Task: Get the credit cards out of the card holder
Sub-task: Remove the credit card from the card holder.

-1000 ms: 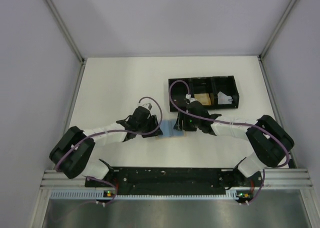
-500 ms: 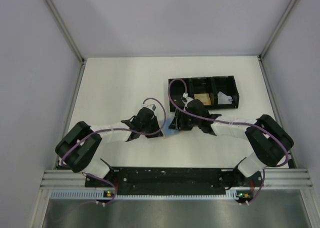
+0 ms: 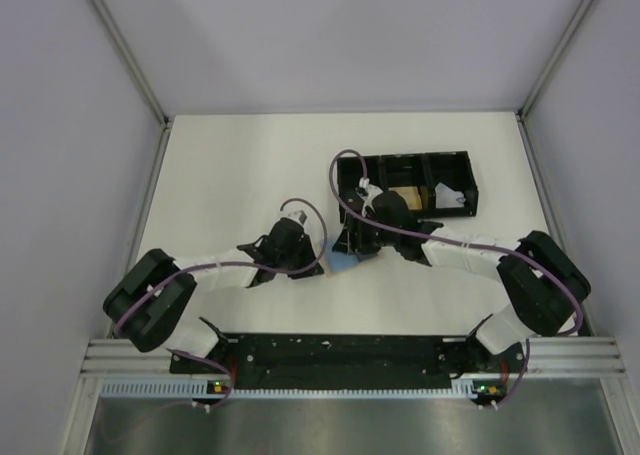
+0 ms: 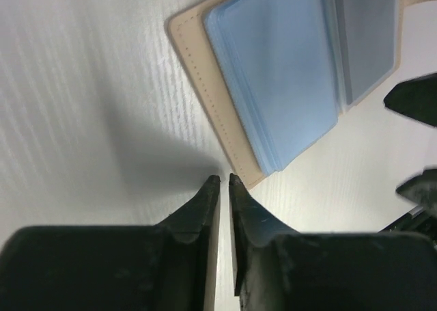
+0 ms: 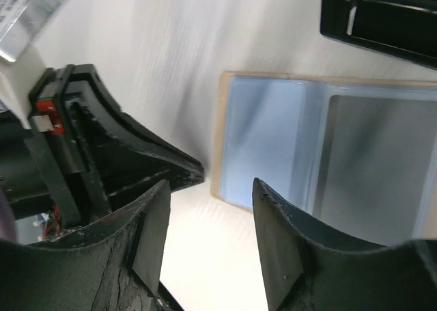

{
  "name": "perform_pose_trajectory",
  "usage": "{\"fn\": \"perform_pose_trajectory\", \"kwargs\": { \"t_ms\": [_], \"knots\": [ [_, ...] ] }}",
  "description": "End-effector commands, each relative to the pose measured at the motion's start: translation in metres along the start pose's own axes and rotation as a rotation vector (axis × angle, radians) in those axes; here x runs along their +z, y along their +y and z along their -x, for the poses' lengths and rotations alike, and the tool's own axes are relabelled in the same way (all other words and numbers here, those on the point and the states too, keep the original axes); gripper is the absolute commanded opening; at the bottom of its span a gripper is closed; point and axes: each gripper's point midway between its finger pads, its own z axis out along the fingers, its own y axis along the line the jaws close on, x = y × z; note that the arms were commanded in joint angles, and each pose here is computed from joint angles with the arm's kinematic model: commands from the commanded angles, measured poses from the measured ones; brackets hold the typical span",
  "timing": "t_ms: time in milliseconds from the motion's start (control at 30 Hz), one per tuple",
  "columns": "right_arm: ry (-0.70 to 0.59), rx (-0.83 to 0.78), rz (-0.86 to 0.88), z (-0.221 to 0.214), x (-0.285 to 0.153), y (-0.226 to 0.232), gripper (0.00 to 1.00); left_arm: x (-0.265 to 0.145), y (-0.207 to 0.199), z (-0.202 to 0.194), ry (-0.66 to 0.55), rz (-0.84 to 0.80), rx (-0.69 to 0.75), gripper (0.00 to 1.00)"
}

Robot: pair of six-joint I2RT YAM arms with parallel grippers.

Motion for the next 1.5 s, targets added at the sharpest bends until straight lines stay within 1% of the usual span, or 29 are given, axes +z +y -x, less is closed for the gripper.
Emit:
{"fn": "perform_pose_trajectory", "kwargs": {
  "t_ms": [0, 67, 100, 133, 200, 300, 333, 367, 467, 533, 700, 733, 833, 1000, 1100, 1167, 1300, 1400, 1467],
  "knots": [
    [-0.07, -0.081, -0.085, 0.024, -0.012, -0.005, 0.51, -0.016, 0.003, 0.006, -0.075, 0.002, -0.032, 0.19],
    [-0.082, -0.096, -0.2, 0.028, -0.017, -0.032, 0.51, -0.028, 0.0, 0.011, -0.118, -0.013, -0.035, 0.29],
    [-0.078, -0.085, -0.229, 0.027, -0.018, -0.044, 0.51, -0.035, -0.002, 0.015, -0.143, -0.022, -0.037, 0.35],
    [-0.068, -0.066, -0.235, 0.026, -0.019, -0.053, 0.51, -0.041, -0.006, 0.019, -0.167, -0.039, -0.035, 0.41],
    [-0.056, -0.032, -0.249, 0.023, -0.019, -0.067, 0.51, -0.051, -0.018, 0.028, -0.199, -0.08, -0.03, 0.5],
    [-0.051, -0.039, -0.27, 0.02, -0.017, -0.075, 0.51, -0.054, -0.041, 0.04, -0.204, -0.137, -0.024, 0.61],
    [-0.052, -0.039, -0.275, 0.02, -0.017, -0.077, 0.51, -0.052, -0.046, 0.045, -0.206, -0.141, -0.021, 0.66],
    [-0.051, -0.04, -0.283, 0.018, -0.017, -0.079, 0.51, -0.05, -0.052, 0.051, -0.206, -0.143, -0.02, 0.69],
    [-0.04, -0.039, -0.3, 0.014, -0.014, -0.086, 0.52, -0.034, -0.053, 0.061, -0.203, -0.105, -0.007, 0.72],
    [-0.02, -0.038, -0.303, 0.008, -0.012, -0.09, 0.52, -0.022, -0.052, 0.064, -0.194, -0.079, 0.005, 0.7],
    [0.016, -0.018, -0.347, -0.008, -0.013, -0.104, 0.52, -0.001, -0.048, 0.067, -0.155, -0.023, 0.04, 0.57],
    [0.025, -0.015, -0.345, -0.011, -0.013, -0.104, 0.52, 0.003, -0.039, 0.059, -0.116, 0.02, 0.049, 0.55],
    [0.069, -0.011, -0.305, -0.025, -0.012, -0.097, 0.52, 0.011, -0.026, 0.045, -0.048, 0.067, 0.072, 0.51],
    [0.119, 0.002, -0.202, -0.042, -0.009, -0.072, 0.51, 0.015, -0.003, 0.016, 0.032, 0.124, 0.089, 0.37],
    [0.064, 0.029, -0.113, -0.032, -0.011, -0.053, 0.44, 0.014, 0.006, 0.006, 0.049, 0.14, 0.086, 0.27],
    [0.036, 0.032, -0.068, -0.024, -0.014, -0.04, 0.39, 0.013, 0.012, 0.002, 0.048, 0.149, 0.082, 0.24],
    [-0.003, 0.025, 0.036, -0.007, -0.019, -0.013, 0.33, 0.01, 0.013, 0.004, 0.038, 0.153, 0.088, 0.22],
    [-0.006, 0.029, 0.078, -0.003, -0.02, -0.003, 0.24, 0.007, 0.011, 0.007, 0.024, 0.148, 0.088, 0.21],
    [-0.006, 0.03, 0.104, -0.002, -0.021, 0.004, 0.22, 0.003, 0.009, 0.009, 0.009, 0.142, 0.084, 0.21]
  ]
}}
